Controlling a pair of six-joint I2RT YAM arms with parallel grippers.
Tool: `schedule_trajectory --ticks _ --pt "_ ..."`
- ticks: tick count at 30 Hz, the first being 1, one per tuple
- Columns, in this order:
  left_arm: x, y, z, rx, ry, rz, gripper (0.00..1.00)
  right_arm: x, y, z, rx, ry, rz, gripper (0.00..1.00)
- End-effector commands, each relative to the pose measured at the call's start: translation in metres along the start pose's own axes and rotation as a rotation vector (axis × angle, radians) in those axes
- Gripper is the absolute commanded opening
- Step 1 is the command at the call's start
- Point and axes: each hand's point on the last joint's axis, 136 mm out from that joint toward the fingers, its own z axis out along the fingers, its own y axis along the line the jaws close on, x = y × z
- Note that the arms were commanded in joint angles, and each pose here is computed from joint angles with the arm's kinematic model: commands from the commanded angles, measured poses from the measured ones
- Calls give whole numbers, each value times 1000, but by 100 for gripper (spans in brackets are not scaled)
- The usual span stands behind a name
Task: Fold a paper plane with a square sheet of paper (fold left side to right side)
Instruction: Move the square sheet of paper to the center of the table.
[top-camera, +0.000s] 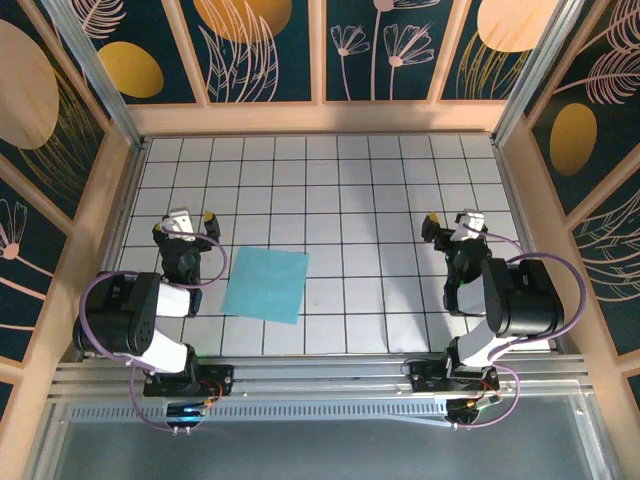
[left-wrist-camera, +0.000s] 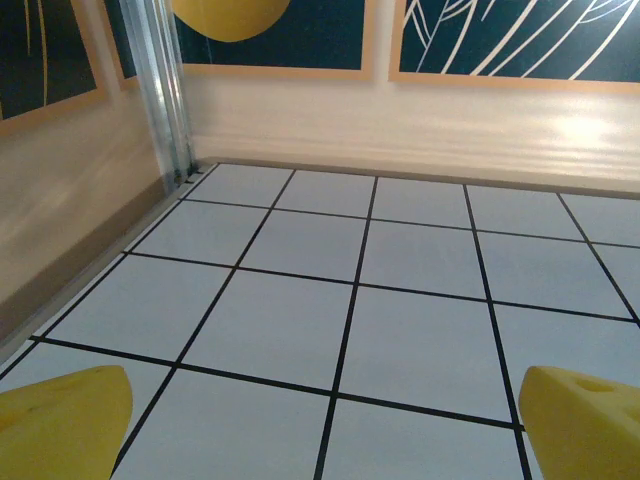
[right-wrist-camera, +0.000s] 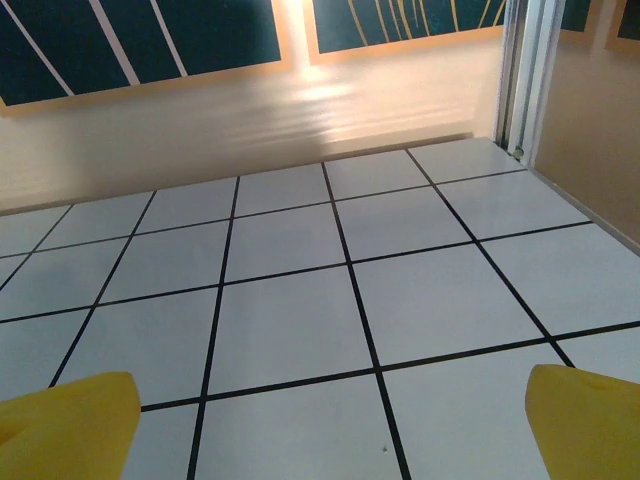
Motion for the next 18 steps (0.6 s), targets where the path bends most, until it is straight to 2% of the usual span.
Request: schedule_trajectory --ticks 1,18 --pt "-8 1 2 -2 -27 -22 99 -7 2 3 -9 -23 5 99" --pt "-7 1 2 -2 -26 -22 99 -8 1 4 -6 -24 12 99"
